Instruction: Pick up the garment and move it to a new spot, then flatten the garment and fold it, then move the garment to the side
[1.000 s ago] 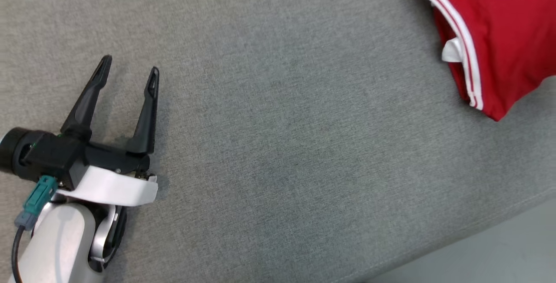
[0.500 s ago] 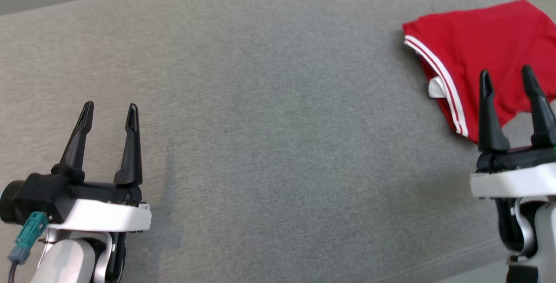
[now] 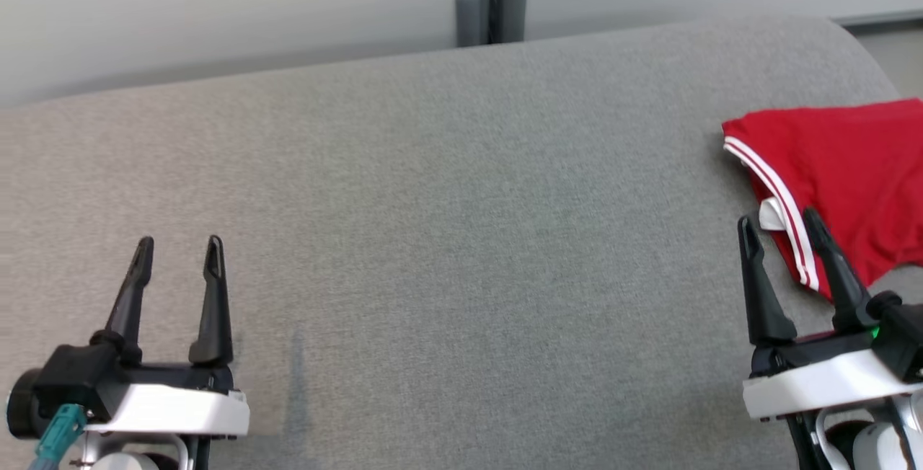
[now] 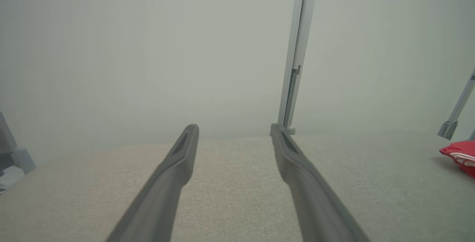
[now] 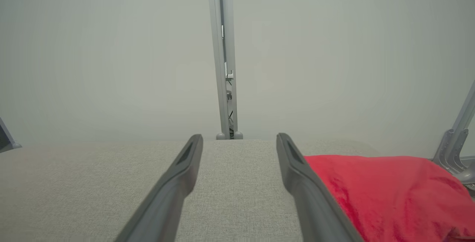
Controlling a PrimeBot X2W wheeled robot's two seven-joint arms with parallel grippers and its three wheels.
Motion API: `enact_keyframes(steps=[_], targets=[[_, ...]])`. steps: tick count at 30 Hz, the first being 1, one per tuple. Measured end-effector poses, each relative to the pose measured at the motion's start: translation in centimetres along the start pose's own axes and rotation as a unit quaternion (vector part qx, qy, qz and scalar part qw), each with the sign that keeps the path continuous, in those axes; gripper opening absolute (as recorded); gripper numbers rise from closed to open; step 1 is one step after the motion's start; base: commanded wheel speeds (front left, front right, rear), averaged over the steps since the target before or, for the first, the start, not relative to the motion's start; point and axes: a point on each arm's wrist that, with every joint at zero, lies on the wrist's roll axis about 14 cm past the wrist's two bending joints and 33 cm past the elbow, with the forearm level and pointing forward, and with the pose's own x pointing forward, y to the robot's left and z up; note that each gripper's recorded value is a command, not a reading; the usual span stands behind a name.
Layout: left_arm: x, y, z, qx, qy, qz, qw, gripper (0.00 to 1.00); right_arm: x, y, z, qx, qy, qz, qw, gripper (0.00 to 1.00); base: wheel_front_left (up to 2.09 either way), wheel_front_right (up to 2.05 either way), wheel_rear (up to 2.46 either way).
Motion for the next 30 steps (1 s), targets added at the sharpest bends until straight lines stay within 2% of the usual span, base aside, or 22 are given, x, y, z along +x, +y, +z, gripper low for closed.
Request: enact_keyframes(steps=[17,30], targets=[[-6.4,1.9,1.0,0.019,0.019,0.038,0.999,1.00,-3.3,0.6,0.4,0.012,0.010,0.005,1.000,1.00,0.00,0.00,0.00],[-7.6,1.9,1.0,0.016,0.026,0.040,0.999,1.00,-4.1,0.6,0.7,0.008,0.016,0.004,1.000,1.00,0.00,0.00,0.00]])
